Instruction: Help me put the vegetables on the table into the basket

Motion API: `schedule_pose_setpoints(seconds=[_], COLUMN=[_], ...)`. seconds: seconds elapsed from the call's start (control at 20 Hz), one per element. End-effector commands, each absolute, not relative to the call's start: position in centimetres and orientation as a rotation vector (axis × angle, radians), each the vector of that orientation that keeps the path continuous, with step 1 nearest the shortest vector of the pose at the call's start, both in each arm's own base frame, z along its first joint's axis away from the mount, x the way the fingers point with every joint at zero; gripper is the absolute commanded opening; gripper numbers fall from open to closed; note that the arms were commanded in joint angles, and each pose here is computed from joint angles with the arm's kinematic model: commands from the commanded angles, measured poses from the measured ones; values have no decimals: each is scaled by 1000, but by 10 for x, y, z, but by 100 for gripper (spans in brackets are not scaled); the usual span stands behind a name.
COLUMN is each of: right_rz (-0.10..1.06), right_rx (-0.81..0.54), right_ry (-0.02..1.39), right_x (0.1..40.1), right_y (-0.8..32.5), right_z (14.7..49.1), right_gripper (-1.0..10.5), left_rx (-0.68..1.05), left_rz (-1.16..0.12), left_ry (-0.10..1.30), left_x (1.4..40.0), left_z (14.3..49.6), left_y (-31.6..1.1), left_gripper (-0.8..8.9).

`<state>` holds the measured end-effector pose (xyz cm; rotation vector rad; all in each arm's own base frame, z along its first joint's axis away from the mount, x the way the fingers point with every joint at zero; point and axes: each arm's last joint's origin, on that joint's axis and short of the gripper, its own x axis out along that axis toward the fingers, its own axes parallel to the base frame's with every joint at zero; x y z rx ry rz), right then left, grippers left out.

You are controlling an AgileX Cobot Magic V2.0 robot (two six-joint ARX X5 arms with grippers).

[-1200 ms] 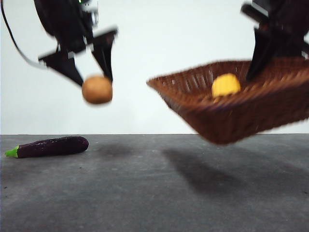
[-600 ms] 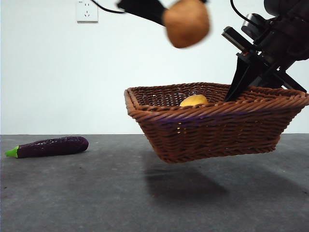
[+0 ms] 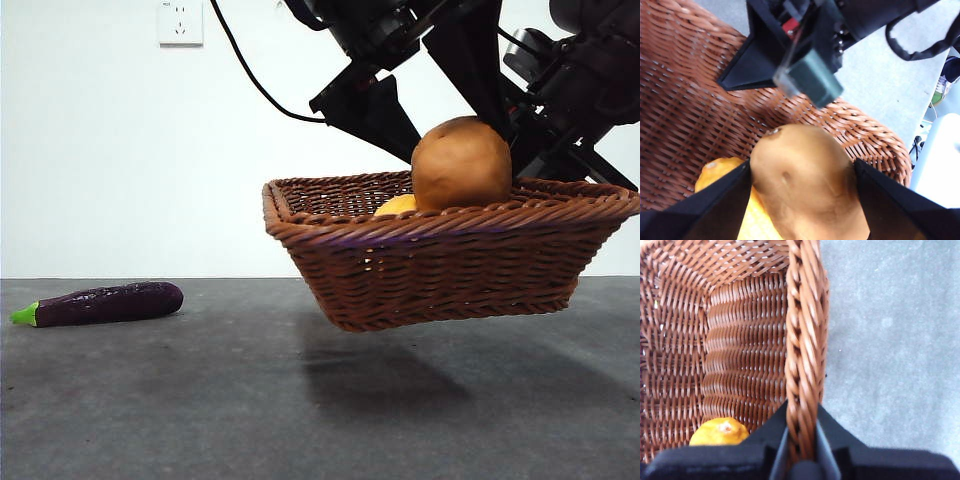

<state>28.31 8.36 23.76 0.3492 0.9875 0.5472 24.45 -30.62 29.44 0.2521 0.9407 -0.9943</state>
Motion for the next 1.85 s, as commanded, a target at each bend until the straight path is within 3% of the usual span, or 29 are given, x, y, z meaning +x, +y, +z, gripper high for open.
schedule_pose_setpoints(seconds=[0.05,0.1,0.15,0.55,0.7,0.8,1.0,1.15,1.3,1.45,1.85], right_rz=[561,564,563,563,564,564,593,625,651,659,706], right_rx=[369,370,370,370,363,362,373,375,380,376,354], right_ry=[980,980,981,983,989,988,991,992,1000,1003,1007], right_x=[284,284,284,284,283,283,283,282,281,280,279], right_y=[85,85,85,85,85,84,85,85,86,86,86], right_z=[238,238,238,238,238,238,238,239,238,238,238], right_gripper=[-12,-12,-12,-12,-12,-12,-12,-12,-12,-12,-12], left_rx=[247,248,248,235,256,294,349,357,386,381,430], left_rz=[-993,-992,-991,-1026,-1022,-969,-711,-548,-502,-508,-631], left_ry=[960,962,962,981,946,892,744,733,748,739,893], left_x=[245,245,245,243,243,243,256,281,310,344,416], left_z=[288,288,288,288,307,331,380,386,373,350,239], left_y=[-309,-309,-309,-309,-291,-260,-169,-106,-61,-37,-38], left_gripper=[223,353,413,410,409,409,409,408,408,408,408])
